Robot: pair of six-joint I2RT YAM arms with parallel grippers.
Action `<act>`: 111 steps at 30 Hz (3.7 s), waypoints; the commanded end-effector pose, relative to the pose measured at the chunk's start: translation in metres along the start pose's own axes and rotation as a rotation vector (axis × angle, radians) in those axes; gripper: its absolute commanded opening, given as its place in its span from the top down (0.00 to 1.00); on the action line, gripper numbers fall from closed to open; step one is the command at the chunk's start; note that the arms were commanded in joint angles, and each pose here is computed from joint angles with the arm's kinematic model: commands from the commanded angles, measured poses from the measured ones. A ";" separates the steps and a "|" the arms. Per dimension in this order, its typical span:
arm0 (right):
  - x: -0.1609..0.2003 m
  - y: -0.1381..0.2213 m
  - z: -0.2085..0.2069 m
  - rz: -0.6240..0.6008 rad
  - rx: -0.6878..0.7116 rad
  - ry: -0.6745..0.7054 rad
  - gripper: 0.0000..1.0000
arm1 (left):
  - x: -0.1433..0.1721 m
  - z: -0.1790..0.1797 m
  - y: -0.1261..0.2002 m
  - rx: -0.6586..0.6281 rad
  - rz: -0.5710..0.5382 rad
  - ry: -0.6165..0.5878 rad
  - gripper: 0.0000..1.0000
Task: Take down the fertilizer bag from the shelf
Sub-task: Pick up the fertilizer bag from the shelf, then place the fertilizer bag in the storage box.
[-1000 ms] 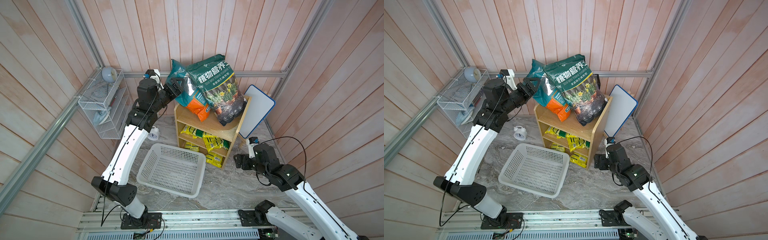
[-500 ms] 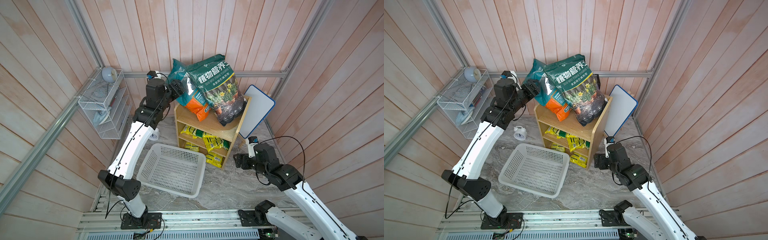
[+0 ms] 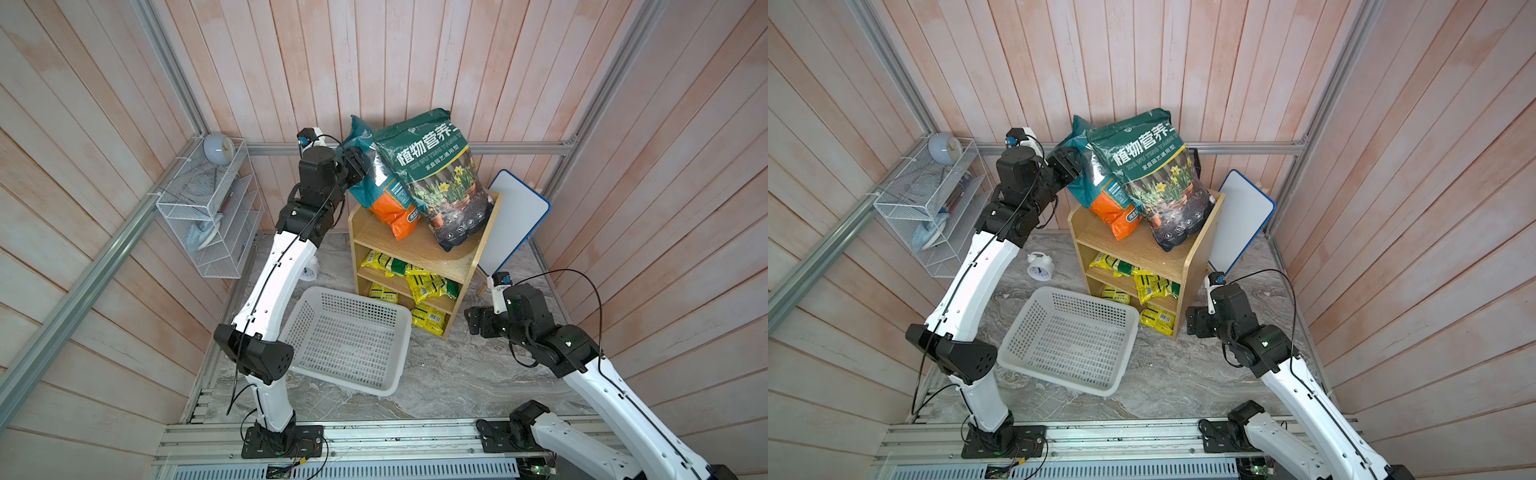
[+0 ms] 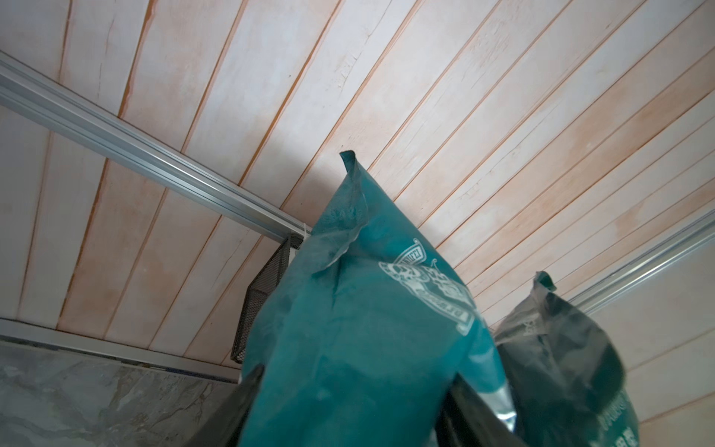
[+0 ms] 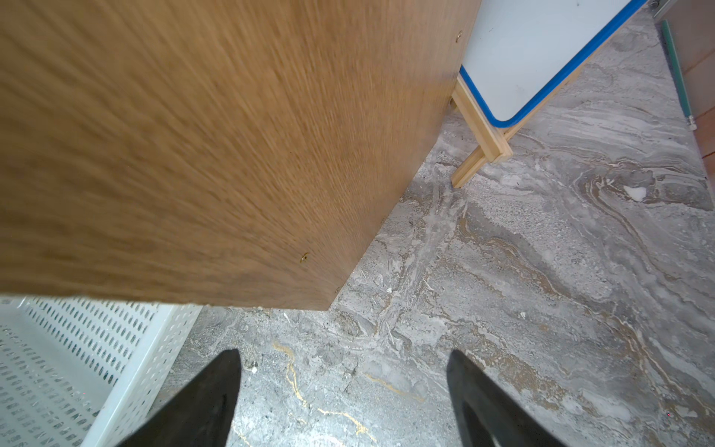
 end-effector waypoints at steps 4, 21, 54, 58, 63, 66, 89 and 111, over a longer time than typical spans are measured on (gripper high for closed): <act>0.002 0.005 -0.006 -0.035 0.011 -0.016 0.13 | 0.007 0.002 -0.008 0.061 0.018 0.048 1.00; -0.005 0.000 0.003 -0.049 -0.039 0.012 0.14 | -0.113 -0.021 0.107 -0.034 -0.265 -0.109 1.00; -0.016 -0.019 0.023 0.019 -0.117 0.036 0.16 | -0.140 -0.001 0.251 -0.078 -0.405 -0.121 1.00; -0.016 -0.015 0.023 0.005 -0.130 0.026 0.16 | -0.106 0.027 0.268 -0.207 -0.364 -0.162 1.00; -0.014 -0.011 0.022 0.007 -0.130 0.020 0.16 | -0.043 0.062 0.263 -0.272 -0.197 -0.140 1.00; -0.014 -0.007 0.021 0.005 -0.135 0.014 0.16 | 0.000 0.081 0.255 -0.266 -0.125 -0.077 1.00; 0.003 -0.009 0.013 0.039 -0.124 -0.002 0.16 | 0.132 0.163 0.247 -0.472 0.122 -0.295 1.00; -0.012 0.012 0.012 0.001 -0.071 0.065 0.15 | 0.010 0.109 0.269 -0.534 -0.069 -0.140 0.00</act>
Point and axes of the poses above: each gripper's point midway between its finger pads, its own y axis back along the fingers, its own z axis along the line the jaws close on, x = y × z, the point moved 8 cm from there along y, back along the fingers, and after that the axes turned 10 degrees about -y, right-handed, at the moved point
